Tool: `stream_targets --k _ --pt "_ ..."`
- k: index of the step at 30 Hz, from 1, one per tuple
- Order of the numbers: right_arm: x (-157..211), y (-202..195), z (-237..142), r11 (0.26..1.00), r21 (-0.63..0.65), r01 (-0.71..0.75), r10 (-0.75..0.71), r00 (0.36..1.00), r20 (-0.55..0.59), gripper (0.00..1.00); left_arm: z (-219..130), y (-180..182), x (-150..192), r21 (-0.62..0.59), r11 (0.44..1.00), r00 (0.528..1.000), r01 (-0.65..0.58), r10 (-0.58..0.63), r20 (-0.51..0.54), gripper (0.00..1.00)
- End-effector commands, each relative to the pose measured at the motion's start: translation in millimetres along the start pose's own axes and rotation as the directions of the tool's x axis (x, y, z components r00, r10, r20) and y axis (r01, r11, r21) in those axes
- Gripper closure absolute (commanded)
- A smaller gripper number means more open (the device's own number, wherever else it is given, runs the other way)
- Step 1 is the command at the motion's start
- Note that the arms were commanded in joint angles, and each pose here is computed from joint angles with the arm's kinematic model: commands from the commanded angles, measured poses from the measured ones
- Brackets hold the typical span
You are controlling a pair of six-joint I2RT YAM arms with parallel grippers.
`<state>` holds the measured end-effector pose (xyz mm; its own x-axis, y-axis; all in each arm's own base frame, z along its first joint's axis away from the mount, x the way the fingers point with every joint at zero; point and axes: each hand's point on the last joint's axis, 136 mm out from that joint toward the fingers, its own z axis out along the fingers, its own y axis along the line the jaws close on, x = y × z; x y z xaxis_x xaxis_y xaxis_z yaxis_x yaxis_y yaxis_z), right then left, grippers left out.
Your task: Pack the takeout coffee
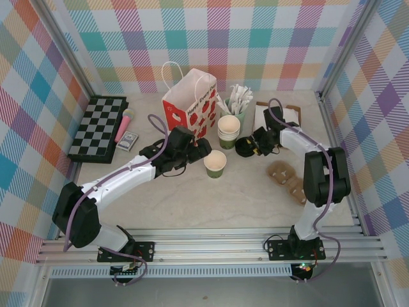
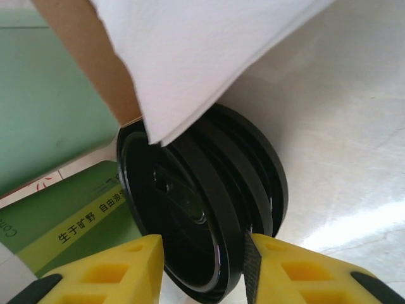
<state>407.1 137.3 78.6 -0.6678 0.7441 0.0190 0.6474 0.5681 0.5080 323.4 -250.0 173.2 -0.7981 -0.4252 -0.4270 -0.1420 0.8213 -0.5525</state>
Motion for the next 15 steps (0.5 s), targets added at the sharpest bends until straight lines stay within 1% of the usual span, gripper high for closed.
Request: stream_targets --k 1,7,9,12,15 --pt "0.1 12.7 1.2 1.000 -0.009 0.009 -0.009 1.000 0.010 0.62 0.0 8.5 0.9 -0.038 0.999 1.000 0.016 -0.015 0.005 0.00" --pt "-1.0 4.1 0.8 0.998 0.057 0.040 -0.042 0.998 0.045 0.61 0.2 17.1 2.3 -0.072 0.997 1.000 0.009 -0.009 0.007 0.00" --pt "-1.2 1.7 2.6 0.997 0.064 0.038 -0.041 0.998 0.044 0.63 -0.4 18.6 1.5 -0.079 0.997 1.000 0.006 -0.006 0.012 0.00" --pt "-1.4 1.5 5.2 0.997 0.067 0.040 -0.043 0.998 0.040 0.68 -0.4 19.4 1.1 -0.085 0.996 1.000 -0.001 0.003 0.013 0.00" --pt "-1.7 0.7 6.8 0.996 0.075 0.043 -0.046 0.998 0.042 0.70 0.6 21.1 1.7 -0.094 0.996 1.000 -0.008 0.009 0.010 0.00"
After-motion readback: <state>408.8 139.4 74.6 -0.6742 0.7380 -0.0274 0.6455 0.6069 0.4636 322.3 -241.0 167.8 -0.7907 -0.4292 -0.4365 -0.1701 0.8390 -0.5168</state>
